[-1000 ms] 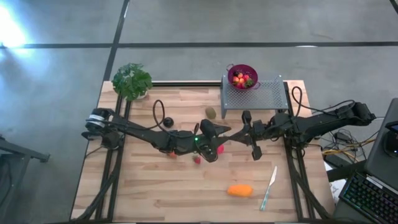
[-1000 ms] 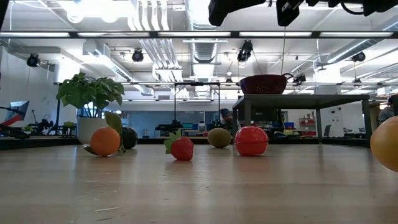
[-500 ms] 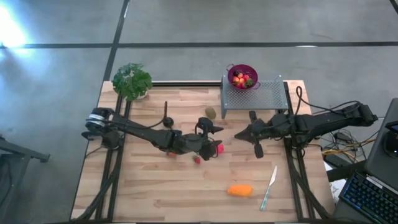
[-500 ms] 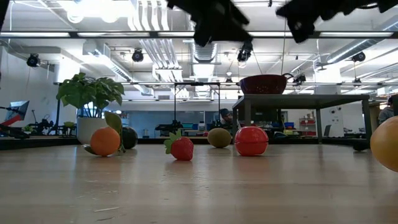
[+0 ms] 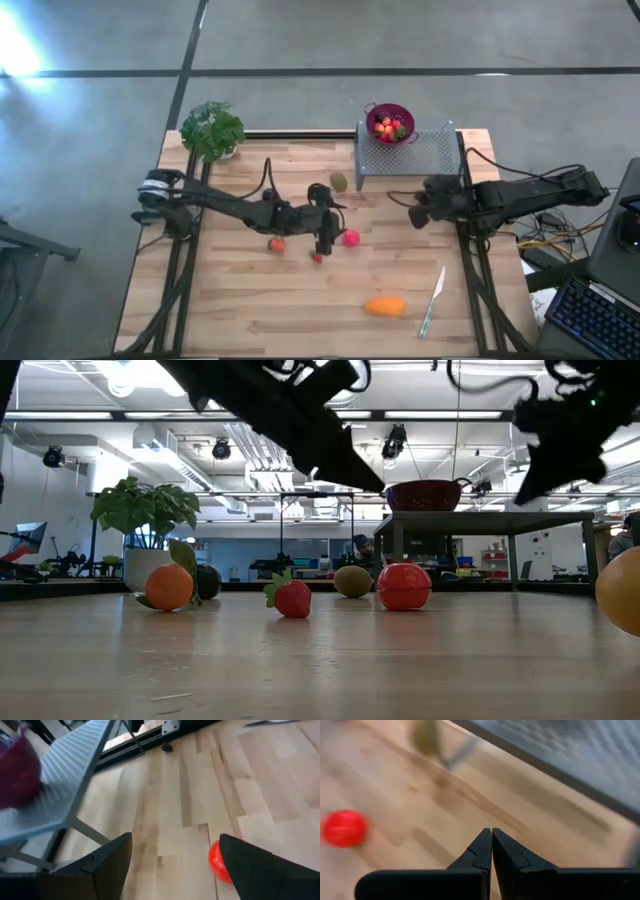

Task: Pick & Place Fruit
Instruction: Put the blackberry into the violet strainer bowl on the shelf

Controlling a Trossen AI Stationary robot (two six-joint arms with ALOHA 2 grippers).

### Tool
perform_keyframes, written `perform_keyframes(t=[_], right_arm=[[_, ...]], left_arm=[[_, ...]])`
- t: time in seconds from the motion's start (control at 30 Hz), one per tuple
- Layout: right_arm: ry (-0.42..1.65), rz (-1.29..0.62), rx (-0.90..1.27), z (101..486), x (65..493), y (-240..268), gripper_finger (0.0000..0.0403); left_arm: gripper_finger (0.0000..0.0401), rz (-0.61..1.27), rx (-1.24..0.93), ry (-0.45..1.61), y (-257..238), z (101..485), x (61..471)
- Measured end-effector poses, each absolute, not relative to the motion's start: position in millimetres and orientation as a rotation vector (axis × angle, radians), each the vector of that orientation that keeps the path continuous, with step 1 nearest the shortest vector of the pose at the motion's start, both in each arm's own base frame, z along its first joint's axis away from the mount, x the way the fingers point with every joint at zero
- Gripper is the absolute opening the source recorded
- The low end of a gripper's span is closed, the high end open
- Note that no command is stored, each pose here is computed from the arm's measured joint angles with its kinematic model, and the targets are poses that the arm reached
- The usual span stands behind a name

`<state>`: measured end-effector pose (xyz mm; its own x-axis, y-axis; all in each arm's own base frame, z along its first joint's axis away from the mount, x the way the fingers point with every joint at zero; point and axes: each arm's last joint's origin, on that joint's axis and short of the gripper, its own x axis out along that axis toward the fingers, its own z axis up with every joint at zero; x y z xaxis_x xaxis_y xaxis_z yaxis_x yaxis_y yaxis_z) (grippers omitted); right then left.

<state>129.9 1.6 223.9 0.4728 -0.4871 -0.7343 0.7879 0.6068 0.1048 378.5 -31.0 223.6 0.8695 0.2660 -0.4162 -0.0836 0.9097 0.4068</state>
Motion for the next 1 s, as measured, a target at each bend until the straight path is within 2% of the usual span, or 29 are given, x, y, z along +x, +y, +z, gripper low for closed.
perform_keyframes(t=[0.13, 0.33, 0.53, 0.73, 1.0], right_arm=[[0.817, -0.943, 0.526, 213.9, 125.3, -1.8, 0.001], [0.976, -0.989, 0.553, 199.4, 137.9, -6.5, 0.0009], [1.282, -0.958, 0.468, 188.3, 150.9, -10.1, 0.0008], [1.588, -1.017, 0.439, 193.7, 151.7, -9.2, 0.0008], [1.662, -1.023, 0.507, 190.0, 159.2, -8.8, 0.0019]], left_arm=[[0.0302, 0.191, 0.35, 0.483, -24.1, 215.8, 375.7], [0.0302, 0.182, 0.329, 0.48, -21.5, 214.4, 375.4], [0.0302, 0.176, 0.331, 0.482, -17.5, 214.3, 375.7], [0.0303, 0.179, 0.335, 0.486, -16.2, 213.6, 375.4], [0.0301, 0.175, 0.361, 0.487, -16.1, 214.1, 375.3]])
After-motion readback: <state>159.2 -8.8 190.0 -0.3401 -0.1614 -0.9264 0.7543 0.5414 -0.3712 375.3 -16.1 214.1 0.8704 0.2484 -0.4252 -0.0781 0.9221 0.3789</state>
